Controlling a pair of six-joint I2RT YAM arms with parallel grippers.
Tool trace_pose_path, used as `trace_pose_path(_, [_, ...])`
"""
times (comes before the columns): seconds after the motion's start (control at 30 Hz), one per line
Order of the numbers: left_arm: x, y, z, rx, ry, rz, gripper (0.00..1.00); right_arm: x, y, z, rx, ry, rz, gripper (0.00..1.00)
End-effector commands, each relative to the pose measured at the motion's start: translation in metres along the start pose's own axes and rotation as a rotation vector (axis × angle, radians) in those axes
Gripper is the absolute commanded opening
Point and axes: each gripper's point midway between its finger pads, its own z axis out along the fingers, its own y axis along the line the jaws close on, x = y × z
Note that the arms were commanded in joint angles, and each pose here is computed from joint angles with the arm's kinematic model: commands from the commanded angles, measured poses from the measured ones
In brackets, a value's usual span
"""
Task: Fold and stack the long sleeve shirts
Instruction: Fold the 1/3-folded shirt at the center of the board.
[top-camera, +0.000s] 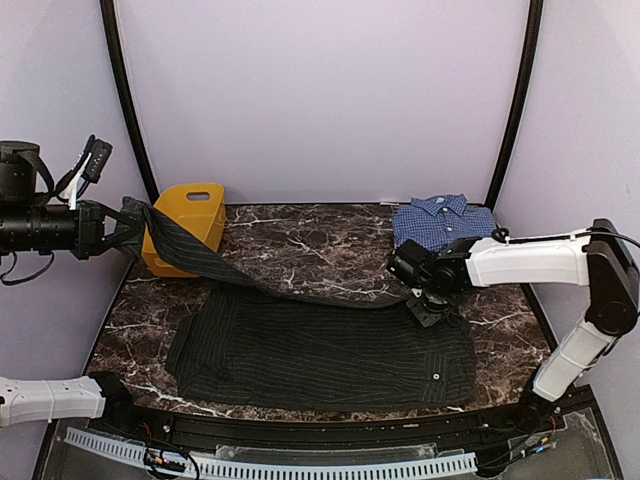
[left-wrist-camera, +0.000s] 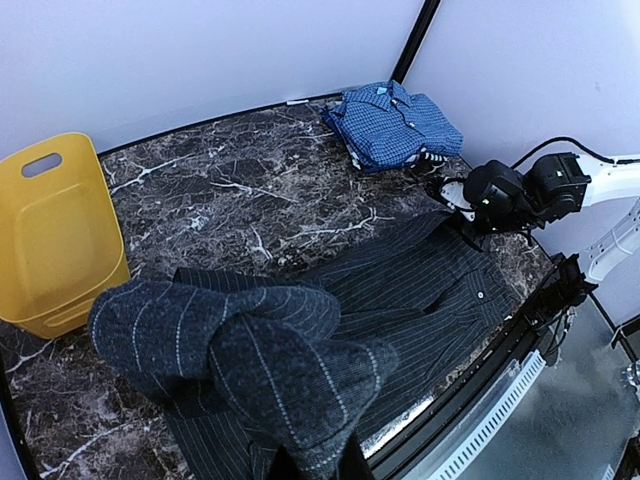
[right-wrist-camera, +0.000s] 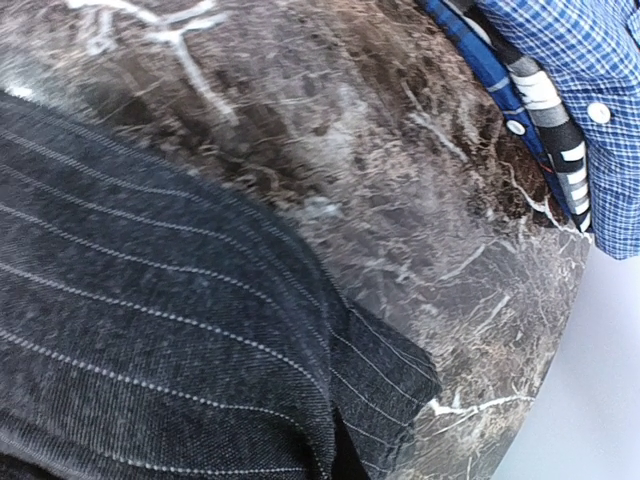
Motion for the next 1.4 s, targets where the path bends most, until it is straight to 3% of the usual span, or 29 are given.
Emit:
trace_pose_path(0.0, [0.009,0.001,-0.008,-0.008,0.014,-0.035,0.00,0.006,0.011,-0.014,-0.031,0.000,-0.002,0.06])
trace_pose_path(0.23, [0.017,0.004,-0.019,-0.023,0.022,-0.083,0.00,0.011,0.027,-0.035,-0.056,0.037,-0.011,0.03])
trace_pose_path(0.5, [0.036,0.007,-0.013,-0.029,0.086,-0.107,0.00,0.037,0.017,-0.044,0.064,0.158,-0.013,0.02])
trace_pose_path(0.83, [0.033,0.008,-0.008,-0.038,0.093,-0.096,0.00,0.043,0.029,-0.052,-0.015,0.154,-0.018,0.08])
trace_pose_path(0.97, [0.034,0.007,-0.005,-0.032,0.104,-0.102,0.00,0.071,0.029,-0.044,-0.025,0.220,-0.021,0.15])
trace_pose_path(1.2, [0.042,-0.004,0.002,0.038,0.149,-0.102,0.00,0.067,0.020,-0.051,0.005,0.199,0.002,0.32])
trace_pose_path(1.37, [0.037,-0.013,-0.006,0.091,0.115,-0.082,0.00,0.065,0.021,-0.053,0.007,0.207,-0.003,0.43])
